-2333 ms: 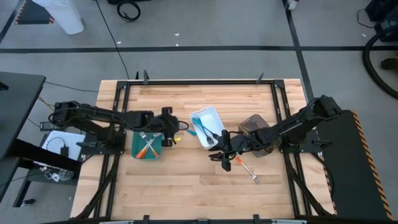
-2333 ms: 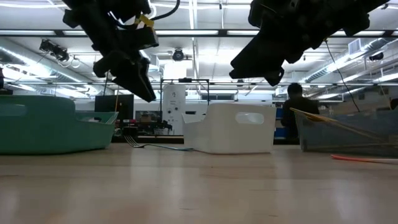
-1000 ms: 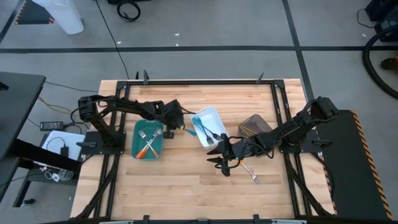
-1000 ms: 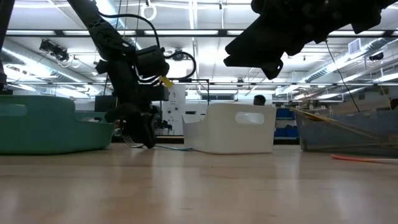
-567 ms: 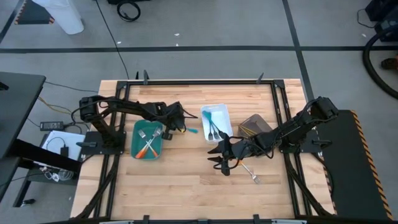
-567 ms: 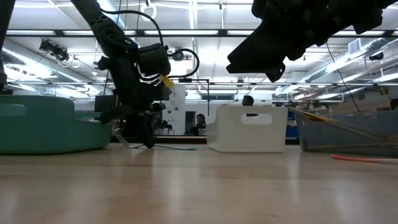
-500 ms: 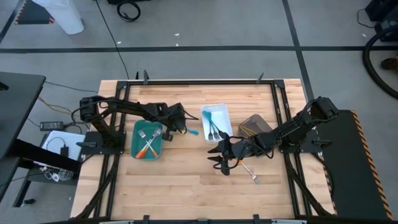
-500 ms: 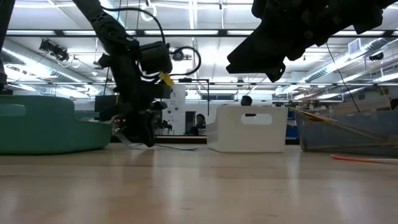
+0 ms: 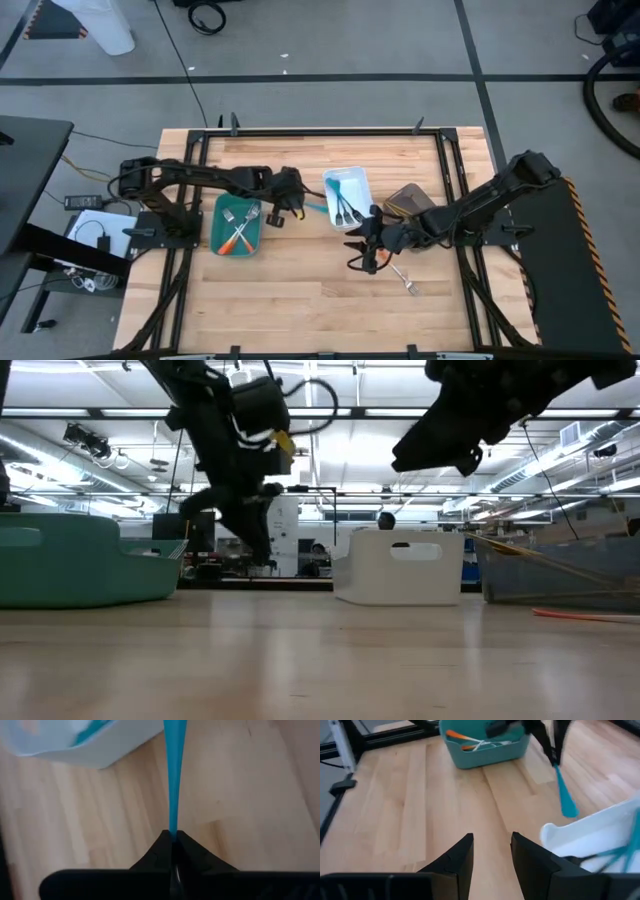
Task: Sort silverware by color (type)
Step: Put the blue fork into the white bin
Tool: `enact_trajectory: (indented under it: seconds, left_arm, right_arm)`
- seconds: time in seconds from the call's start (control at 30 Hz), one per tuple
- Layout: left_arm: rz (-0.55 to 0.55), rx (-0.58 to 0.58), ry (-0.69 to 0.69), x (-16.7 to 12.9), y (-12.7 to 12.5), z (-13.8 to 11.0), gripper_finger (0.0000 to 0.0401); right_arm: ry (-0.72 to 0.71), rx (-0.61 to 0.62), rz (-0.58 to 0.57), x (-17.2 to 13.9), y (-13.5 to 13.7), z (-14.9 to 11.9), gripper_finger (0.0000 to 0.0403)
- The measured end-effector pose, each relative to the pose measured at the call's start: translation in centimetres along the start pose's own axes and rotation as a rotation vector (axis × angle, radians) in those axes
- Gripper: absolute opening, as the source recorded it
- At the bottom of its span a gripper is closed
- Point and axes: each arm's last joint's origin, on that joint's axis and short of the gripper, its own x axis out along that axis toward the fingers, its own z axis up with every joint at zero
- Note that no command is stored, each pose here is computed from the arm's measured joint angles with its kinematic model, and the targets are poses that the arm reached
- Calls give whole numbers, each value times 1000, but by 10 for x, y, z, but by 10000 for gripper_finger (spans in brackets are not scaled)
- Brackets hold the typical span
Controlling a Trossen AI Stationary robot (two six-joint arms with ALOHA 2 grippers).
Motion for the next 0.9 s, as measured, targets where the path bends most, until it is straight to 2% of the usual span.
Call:
enact_trajectory:
  seconds: [0.23,0.43,0.57,0.9]
  left_arm:
    - [62,-94,-114,-30,8,6,16]
    - [136,-176,-353,-45,12,29,16]
    - [178,-197,-469,-50,13,41,16]
    - [386,-274,-661,-68,11,64,17]
  right_arm:
    - [-6,2,-34,-8,-1,2,138]
    - [-61,-30,-123,-1,-6,4,138]
    - [-142,-45,-193,-2,-12,15,141]
    - [-373,-99,-423,-8,-20,42,182]
